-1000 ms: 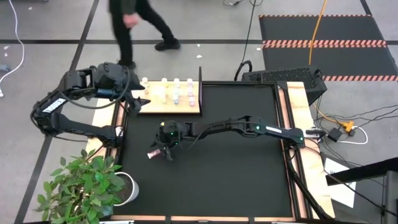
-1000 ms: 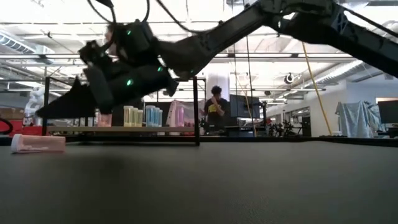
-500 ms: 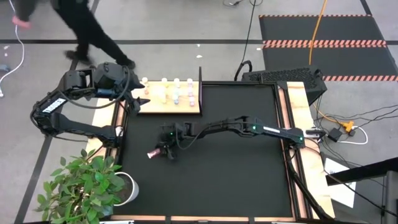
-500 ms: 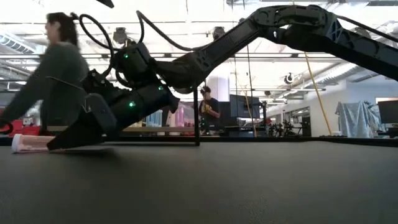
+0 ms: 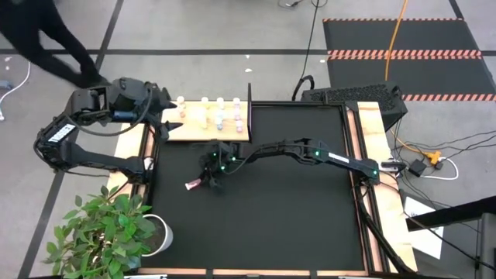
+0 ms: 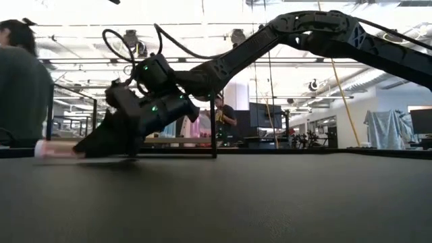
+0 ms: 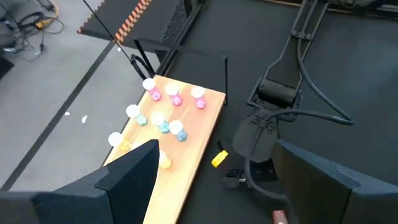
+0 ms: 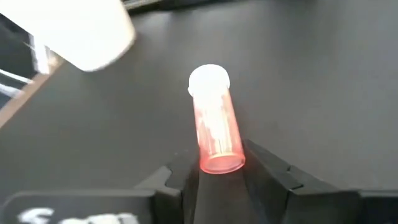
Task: Pick and place medicine bottles onto shelf by color
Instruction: Put the pink pill bottle on the shelf aligned with the other pink pill bottles
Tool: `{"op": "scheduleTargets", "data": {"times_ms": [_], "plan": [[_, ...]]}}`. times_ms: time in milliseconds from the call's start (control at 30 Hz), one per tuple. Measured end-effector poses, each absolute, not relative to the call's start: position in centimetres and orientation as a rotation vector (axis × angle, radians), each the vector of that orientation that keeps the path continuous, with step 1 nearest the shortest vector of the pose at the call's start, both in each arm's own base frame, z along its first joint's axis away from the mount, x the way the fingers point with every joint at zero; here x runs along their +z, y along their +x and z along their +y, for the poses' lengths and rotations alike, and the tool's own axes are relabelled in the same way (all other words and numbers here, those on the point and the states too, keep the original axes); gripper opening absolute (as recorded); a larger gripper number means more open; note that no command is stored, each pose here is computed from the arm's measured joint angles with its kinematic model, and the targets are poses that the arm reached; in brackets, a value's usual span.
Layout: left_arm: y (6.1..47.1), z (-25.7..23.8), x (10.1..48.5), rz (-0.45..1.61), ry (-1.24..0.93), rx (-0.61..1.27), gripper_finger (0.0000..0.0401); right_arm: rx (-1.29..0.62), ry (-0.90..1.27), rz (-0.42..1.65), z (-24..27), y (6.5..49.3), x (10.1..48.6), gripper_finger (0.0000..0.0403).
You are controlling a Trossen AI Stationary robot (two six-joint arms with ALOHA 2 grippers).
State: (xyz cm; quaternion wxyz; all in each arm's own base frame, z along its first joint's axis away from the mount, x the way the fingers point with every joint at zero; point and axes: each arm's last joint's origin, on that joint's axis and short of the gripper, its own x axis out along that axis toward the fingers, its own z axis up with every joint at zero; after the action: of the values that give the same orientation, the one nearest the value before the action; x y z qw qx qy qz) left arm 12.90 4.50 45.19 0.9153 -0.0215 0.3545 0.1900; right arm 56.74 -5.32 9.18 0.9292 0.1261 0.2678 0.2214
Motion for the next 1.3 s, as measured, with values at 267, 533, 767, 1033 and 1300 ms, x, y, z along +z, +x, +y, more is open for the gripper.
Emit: {"op": "scheduleTargets", "data": {"times_ms": [267,533,767,1033,1300], "plan": [[10.6,3.9,46.0,0.655,0.005,0.442,0.0312,0.617,0.338,0.420,-6.3,55.8,17.9,0.0096],[9.1,3.3,48.5,0.436,0.088,0.401,0.0312,0.627,0.274,0.211,-8.3,52.2,30.5,0.0102],[9.8,2.6,50.5,0.221,0.251,0.230,0.0312,0.582,0.268,0.100,-11.9,48.1,37.2,0.0099],[13.1,2.3,51.5,0.093,0.263,0.037,0.0312,0.691,0.298,-0.008,-14.2,45.5,41.0,0.0101],[16.4,2.4,50.7,0.145,0.336,-0.003,0.0312,0.790,0.336,-0.174,-14.2,44.0,44.0,0.0102]]}}
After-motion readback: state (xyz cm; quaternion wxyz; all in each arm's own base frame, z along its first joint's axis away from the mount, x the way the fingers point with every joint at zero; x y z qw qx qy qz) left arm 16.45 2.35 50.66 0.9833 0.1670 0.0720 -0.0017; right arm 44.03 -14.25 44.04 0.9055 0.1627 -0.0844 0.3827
